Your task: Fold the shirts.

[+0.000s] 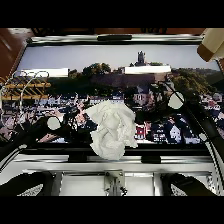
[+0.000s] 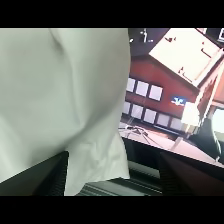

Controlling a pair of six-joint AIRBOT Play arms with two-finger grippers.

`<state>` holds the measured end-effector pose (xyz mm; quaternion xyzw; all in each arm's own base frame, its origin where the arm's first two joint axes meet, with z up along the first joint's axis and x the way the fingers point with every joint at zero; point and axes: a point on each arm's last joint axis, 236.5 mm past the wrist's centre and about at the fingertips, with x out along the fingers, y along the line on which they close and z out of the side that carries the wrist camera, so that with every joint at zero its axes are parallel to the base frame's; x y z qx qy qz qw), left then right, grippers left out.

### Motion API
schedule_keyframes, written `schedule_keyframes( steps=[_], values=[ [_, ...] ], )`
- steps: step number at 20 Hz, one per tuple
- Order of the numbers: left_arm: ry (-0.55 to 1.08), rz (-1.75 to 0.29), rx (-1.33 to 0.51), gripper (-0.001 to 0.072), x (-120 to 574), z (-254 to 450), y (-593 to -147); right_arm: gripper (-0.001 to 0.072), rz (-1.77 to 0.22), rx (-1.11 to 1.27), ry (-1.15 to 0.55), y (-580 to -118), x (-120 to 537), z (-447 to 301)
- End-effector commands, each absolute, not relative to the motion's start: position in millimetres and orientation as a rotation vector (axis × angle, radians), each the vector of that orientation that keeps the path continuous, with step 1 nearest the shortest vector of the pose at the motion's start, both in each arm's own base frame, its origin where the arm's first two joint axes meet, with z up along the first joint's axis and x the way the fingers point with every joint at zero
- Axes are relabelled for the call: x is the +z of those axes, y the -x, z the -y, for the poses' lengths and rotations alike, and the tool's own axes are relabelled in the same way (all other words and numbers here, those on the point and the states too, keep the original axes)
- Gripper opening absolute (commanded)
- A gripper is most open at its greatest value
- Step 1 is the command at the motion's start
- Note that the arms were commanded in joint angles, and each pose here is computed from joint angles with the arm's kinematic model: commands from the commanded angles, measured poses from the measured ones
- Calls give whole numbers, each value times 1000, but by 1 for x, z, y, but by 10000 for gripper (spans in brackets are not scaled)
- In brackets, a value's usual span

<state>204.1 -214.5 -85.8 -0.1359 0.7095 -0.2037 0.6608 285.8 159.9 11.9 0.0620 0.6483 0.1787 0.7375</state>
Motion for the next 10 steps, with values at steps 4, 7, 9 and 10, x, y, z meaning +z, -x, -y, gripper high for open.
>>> schedule_keyframes(
  steps=[4,7,9,10],
  values=[
    [400,-1505,-477,636,-112,254,-218,659,-1424,433,-204,-285,16,-176],
    [404,-1456,-474,257,-111,260,-226,659,-1418,456,-212,-286,17,-180],
    [406,-1455,-471,125,-111,259,-227,659,-1416,449,-222,-290,12,-182],
    [401,-1455,-477,77,-111,258,-227,659,-1425,451,-236,-292,7,-185]
  ],
)
